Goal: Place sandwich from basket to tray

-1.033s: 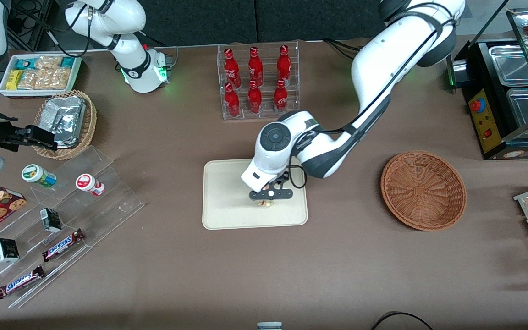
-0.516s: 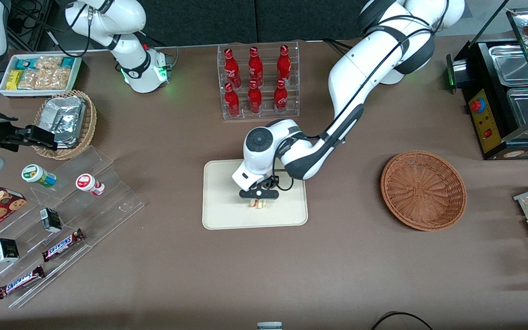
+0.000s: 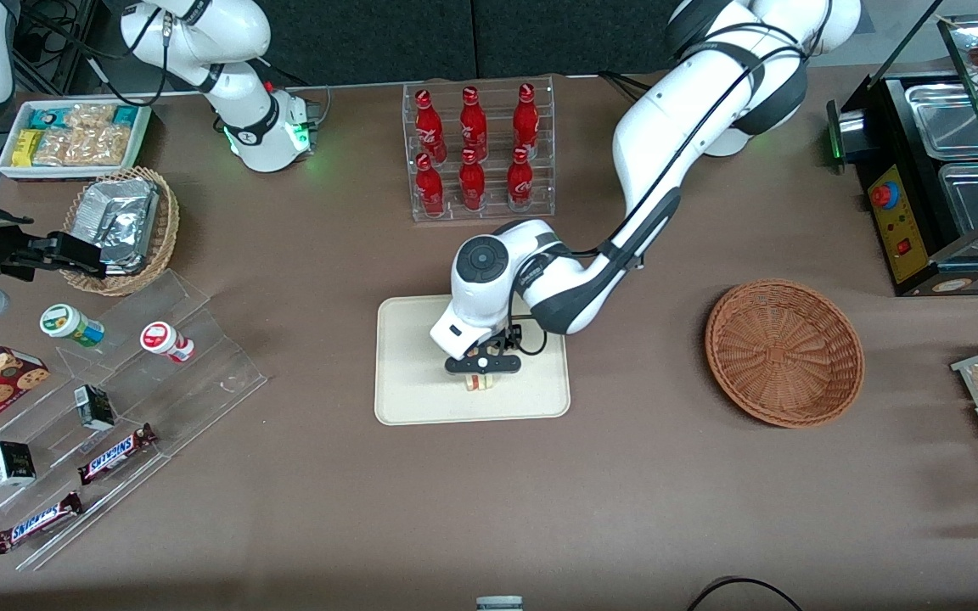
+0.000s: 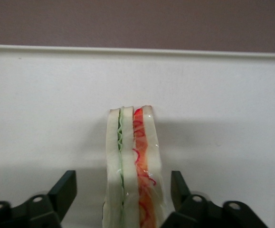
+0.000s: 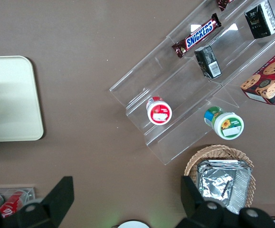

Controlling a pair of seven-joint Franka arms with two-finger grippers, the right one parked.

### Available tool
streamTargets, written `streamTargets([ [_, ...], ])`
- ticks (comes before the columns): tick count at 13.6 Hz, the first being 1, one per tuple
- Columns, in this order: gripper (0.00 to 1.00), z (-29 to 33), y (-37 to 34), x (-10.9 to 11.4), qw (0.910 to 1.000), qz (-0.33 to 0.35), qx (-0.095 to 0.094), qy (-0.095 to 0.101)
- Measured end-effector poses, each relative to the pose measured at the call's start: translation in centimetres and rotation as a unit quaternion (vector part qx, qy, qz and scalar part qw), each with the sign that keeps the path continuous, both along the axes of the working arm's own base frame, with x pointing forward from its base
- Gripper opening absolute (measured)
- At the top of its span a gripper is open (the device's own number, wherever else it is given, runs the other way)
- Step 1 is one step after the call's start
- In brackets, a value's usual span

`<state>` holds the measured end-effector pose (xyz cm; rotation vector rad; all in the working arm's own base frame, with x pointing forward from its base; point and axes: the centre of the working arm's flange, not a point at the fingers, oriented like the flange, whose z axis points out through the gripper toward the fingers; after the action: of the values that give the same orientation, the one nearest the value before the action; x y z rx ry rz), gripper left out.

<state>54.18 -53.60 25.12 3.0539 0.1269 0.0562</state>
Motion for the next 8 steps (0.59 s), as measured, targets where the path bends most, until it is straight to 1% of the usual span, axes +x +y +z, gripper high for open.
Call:
streamTargets([
  [1,1.0,1.9,0.7,0.7,0.9998,0.016,-0.003,0.012],
  [2,1.0,3.7,1.7,1.3,0.9993,0.03,-0.001,0.021],
  [3,1.0,5.5,2.8,1.8,0.9989,0.039,0.004,0.027],
  [5,1.0,8.4,5.1,2.4,0.9981,0.051,0.021,0.027],
  [7,1.0,10.3,8.6,3.5,0.9978,0.056,0.027,0.024],
  [8,1.0,11.2,10.8,4.2,0.9979,0.053,0.028,0.026],
])
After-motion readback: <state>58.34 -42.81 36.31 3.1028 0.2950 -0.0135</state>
